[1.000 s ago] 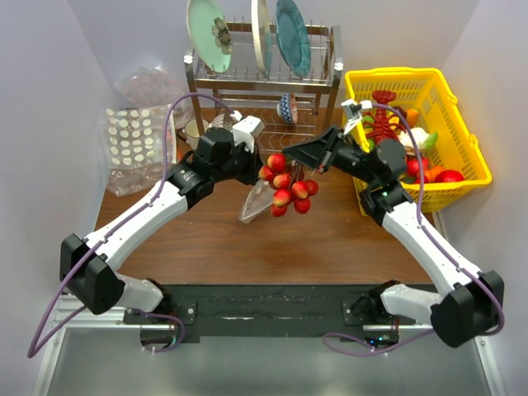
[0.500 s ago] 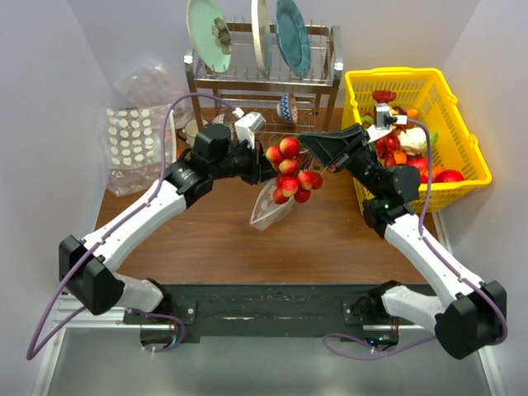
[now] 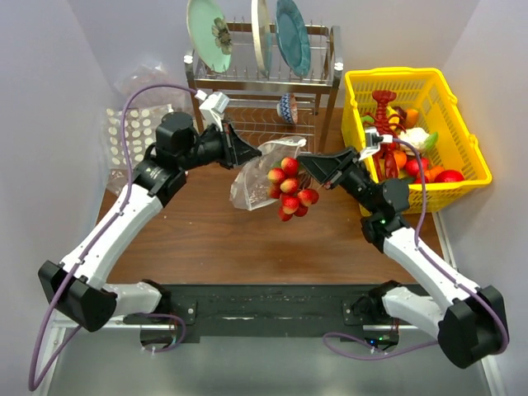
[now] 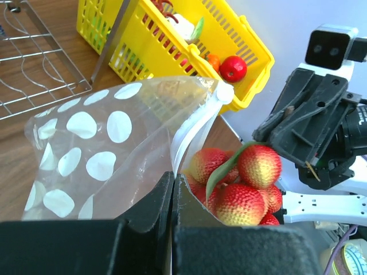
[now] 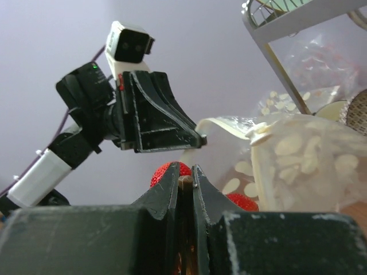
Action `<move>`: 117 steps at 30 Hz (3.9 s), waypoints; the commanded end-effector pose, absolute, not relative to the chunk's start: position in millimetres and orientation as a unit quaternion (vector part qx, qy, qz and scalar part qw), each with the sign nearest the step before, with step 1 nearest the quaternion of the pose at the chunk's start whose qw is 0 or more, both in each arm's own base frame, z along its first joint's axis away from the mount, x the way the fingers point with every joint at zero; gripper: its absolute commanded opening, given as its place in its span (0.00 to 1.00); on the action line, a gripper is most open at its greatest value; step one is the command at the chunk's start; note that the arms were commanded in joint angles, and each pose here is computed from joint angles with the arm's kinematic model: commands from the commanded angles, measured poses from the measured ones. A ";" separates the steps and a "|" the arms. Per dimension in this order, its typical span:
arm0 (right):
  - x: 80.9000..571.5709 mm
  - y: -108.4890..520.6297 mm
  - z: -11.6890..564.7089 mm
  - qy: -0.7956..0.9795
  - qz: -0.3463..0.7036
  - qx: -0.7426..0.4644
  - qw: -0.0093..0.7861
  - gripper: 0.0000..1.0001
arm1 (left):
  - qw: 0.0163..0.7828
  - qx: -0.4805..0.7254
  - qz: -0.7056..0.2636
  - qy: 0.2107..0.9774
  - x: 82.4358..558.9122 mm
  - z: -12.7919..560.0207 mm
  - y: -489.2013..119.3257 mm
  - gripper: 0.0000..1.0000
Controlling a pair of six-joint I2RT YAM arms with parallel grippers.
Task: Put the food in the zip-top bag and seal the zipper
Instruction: Place the fake fruit in the zipper food storage bag.
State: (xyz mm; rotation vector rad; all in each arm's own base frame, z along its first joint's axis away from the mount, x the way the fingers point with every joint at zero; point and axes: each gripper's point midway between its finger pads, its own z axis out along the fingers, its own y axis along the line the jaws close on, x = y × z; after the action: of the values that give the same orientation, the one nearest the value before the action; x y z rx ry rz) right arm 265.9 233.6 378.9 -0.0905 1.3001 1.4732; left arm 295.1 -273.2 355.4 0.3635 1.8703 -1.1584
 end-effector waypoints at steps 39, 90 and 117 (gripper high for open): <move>365.9 196.2 308.4 0.677 0.443 0.396 0.433 0.00 | 0.414 0.202 -0.529 0.713 263.2 311.2 -347.5 0.00; 303.9 201.1 259.9 0.740 0.419 0.432 0.299 0.07 | 0.427 0.242 -0.507 0.708 258.5 272.7 -401.6 0.00; 269.6 125.4 226.1 0.825 0.211 0.337 0.401 0.58 | 0.352 0.212 -0.579 0.704 245.5 195.1 -421.5 0.00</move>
State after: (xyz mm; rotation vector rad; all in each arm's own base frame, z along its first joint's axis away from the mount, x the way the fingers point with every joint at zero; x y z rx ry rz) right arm 266.4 154.1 208.7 1.0368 2.1435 0.7182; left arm 237.9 -415.7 173.9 0.5311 1.9175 -1.4918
